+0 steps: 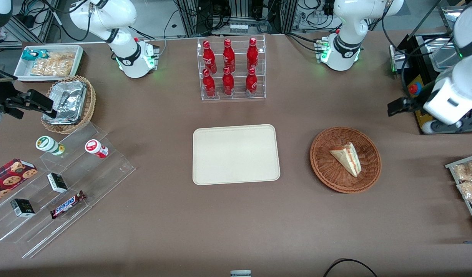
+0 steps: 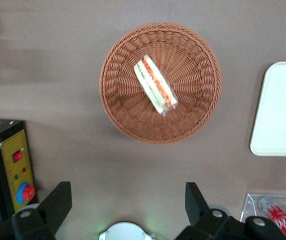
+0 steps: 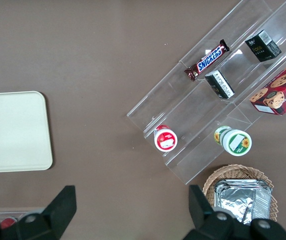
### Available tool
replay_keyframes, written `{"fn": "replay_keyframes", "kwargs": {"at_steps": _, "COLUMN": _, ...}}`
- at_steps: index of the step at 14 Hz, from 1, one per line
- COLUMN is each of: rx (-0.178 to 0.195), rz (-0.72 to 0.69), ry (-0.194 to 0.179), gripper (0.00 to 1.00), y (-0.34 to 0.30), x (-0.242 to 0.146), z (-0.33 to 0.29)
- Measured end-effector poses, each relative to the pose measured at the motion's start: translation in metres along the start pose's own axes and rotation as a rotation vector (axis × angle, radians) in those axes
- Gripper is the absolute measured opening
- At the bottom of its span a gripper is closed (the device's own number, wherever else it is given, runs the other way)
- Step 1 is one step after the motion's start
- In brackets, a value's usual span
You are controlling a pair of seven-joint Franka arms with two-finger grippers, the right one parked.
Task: Place sandwich from basket to tray
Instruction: 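Move the left gripper over the sandwich in the wicker basket, then lower the left gripper and close it on the wrapped sandwich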
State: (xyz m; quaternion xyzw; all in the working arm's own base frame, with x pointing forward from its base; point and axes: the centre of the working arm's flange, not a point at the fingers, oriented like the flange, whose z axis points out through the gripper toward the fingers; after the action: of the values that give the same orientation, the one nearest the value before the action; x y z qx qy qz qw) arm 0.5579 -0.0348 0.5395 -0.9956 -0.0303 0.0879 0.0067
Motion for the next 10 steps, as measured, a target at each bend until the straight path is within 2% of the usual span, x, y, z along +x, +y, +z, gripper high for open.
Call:
{"fn": "replay_keyframes", "kwargs": {"at_steps": 3, "rx": -0.003, "rz": 0.002, "ry": 0.001, "gripper": 1.00, "y": 0.003, "x": 0.021, "z": 0.061}}
{"fn": "replay_keyframes", "kwargs": {"at_steps": 7, "rx": -0.010, "rz": 0.002, "ry": 0.043, "gripper": 1.00, "y": 0.006, "x": 0.028, "z": 0.121}}
{"fn": "replay_keyframes", "kwargs": {"at_steps": 10, "rx": -0.016, "rz": -0.117, "ry": 0.063, "gripper": 1.00, "y": 0.009, "x": 0.025, "z": 0.154}}
